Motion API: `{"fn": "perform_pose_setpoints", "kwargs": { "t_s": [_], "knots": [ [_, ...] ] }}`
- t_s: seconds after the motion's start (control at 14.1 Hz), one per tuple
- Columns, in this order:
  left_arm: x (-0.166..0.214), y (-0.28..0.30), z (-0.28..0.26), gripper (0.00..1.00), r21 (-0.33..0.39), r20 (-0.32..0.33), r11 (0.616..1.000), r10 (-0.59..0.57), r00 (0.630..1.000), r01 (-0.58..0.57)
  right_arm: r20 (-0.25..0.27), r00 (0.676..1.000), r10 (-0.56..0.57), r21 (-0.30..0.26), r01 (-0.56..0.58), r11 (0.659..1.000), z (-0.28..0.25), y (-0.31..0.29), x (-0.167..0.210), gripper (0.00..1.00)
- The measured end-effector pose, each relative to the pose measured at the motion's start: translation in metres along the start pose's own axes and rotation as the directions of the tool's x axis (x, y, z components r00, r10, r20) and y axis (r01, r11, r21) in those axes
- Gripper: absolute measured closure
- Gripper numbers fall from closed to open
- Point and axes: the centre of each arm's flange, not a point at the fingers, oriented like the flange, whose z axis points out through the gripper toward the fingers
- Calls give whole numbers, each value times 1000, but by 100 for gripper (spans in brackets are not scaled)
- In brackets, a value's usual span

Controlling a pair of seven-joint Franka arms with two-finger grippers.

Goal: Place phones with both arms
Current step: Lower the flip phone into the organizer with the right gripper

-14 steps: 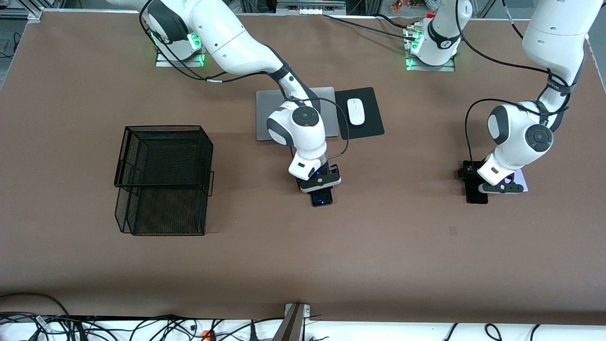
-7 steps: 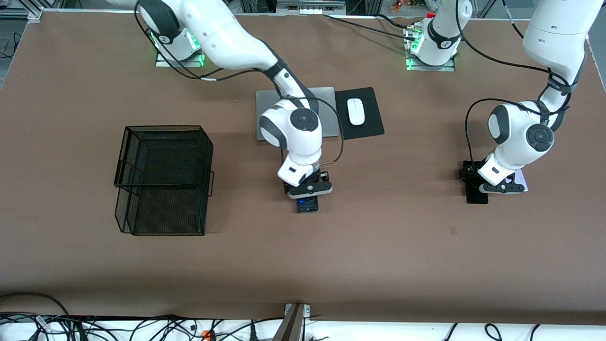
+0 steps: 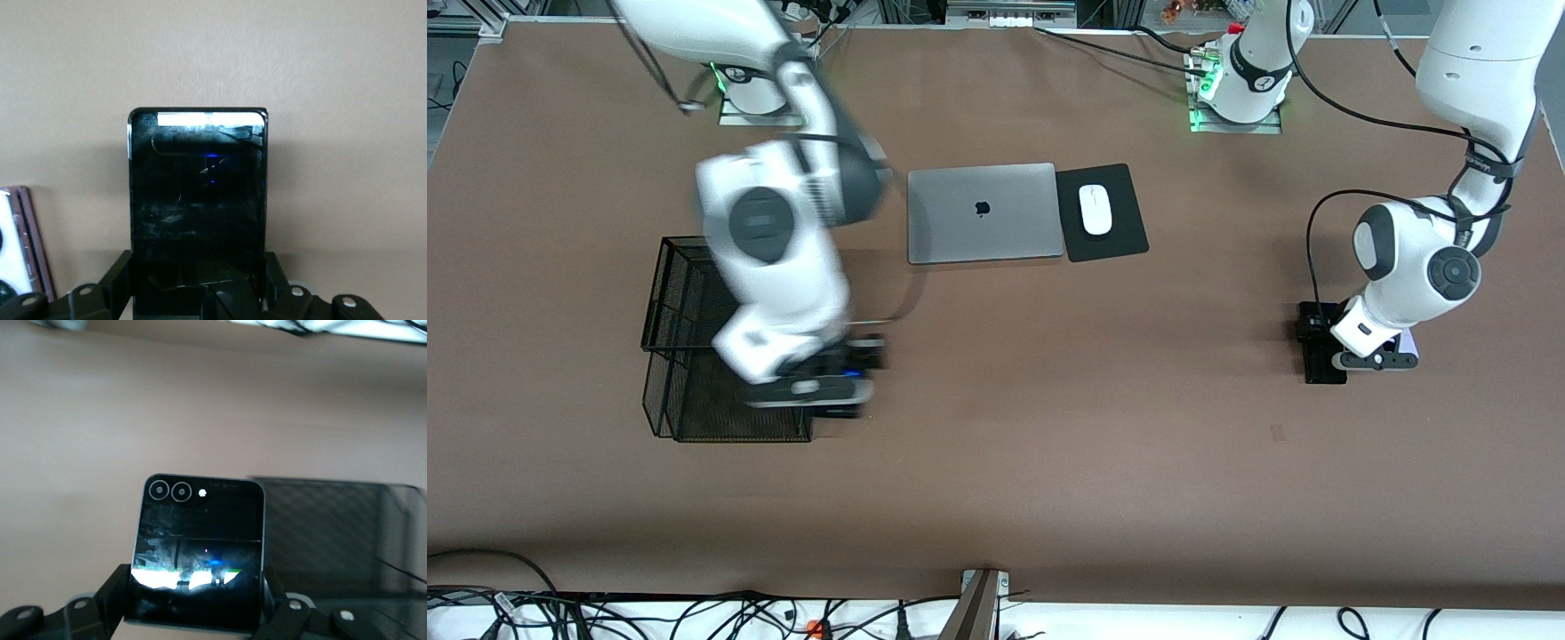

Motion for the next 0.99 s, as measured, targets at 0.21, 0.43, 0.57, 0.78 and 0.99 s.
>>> {"fn": "perform_pose_setpoints", "kwargs": {
  "t_s": [0.21,0.43,0.57,0.78,0.99],
  "knots": [
    [20,27,-22,19,-21,25,999,-30,999,30,104,993,49,-6,-49,999,-10,78,-17,18],
    [35,64,-42,20,-44,29,997,-70,997,71,158,985,68,-4,-68,998,0,105,-62,18],
    [41,109,-54,20,-66,16,993,-100,995,101,166,982,90,6,-93,996,18,128,-95,18],
    [40,187,-65,20,-70,1,991,-115,993,114,217,966,141,5,-146,989,54,167,-141,18],
    [30,263,-76,20,-74,-16,990,-121,992,120,277,943,183,-12,-187,982,86,192,-166,18]
  ]
}}
